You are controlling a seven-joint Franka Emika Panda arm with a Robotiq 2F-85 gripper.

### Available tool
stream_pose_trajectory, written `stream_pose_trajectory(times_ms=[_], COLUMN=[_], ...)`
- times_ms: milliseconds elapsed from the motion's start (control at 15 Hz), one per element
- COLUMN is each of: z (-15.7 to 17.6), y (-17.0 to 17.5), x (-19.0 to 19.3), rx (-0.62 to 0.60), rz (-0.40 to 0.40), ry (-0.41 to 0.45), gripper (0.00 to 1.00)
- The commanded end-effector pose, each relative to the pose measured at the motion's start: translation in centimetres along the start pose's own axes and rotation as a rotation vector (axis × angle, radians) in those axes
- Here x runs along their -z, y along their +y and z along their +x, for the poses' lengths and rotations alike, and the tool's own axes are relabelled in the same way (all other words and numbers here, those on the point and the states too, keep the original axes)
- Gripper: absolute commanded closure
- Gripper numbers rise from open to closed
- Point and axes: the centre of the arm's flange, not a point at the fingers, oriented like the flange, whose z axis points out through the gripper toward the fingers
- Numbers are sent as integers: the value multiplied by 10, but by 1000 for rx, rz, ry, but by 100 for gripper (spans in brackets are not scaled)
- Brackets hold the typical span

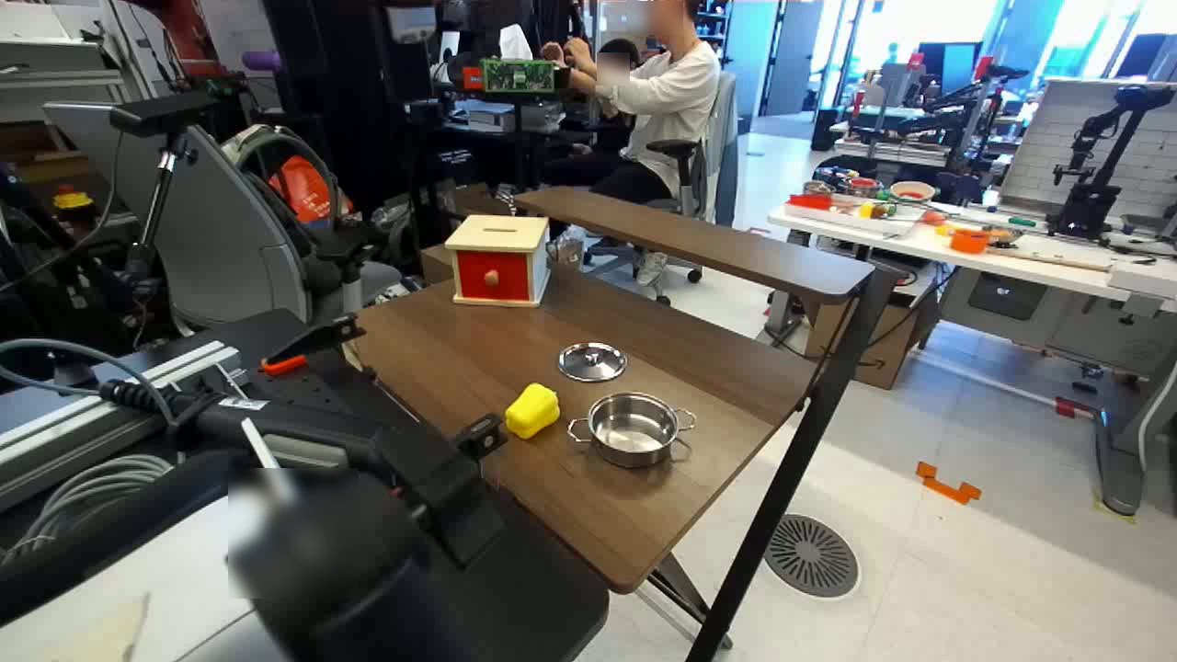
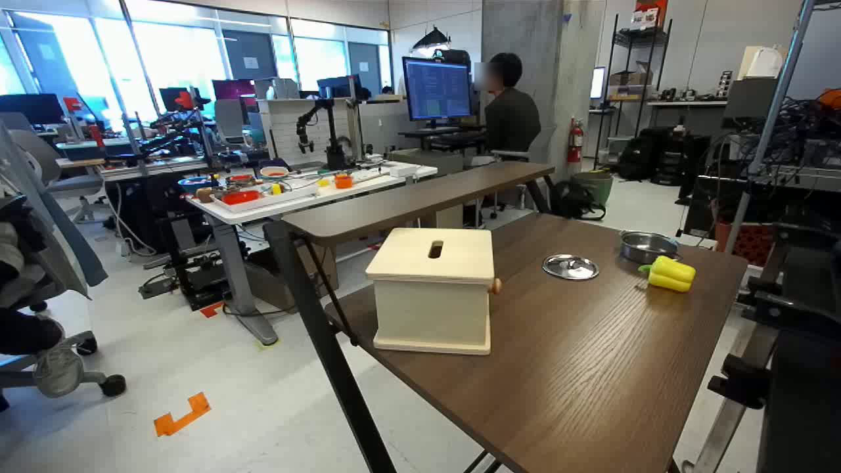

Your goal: Open the chest drawer.

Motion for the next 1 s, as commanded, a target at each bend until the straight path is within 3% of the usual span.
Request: stream_pose_trajectory(times_ms=[0,933], z=[0,9], y=[0,-6], x=[-1,-10], rx=[0,34], rz=[1,9], ry=[-2,-18], gripper=[0,0])
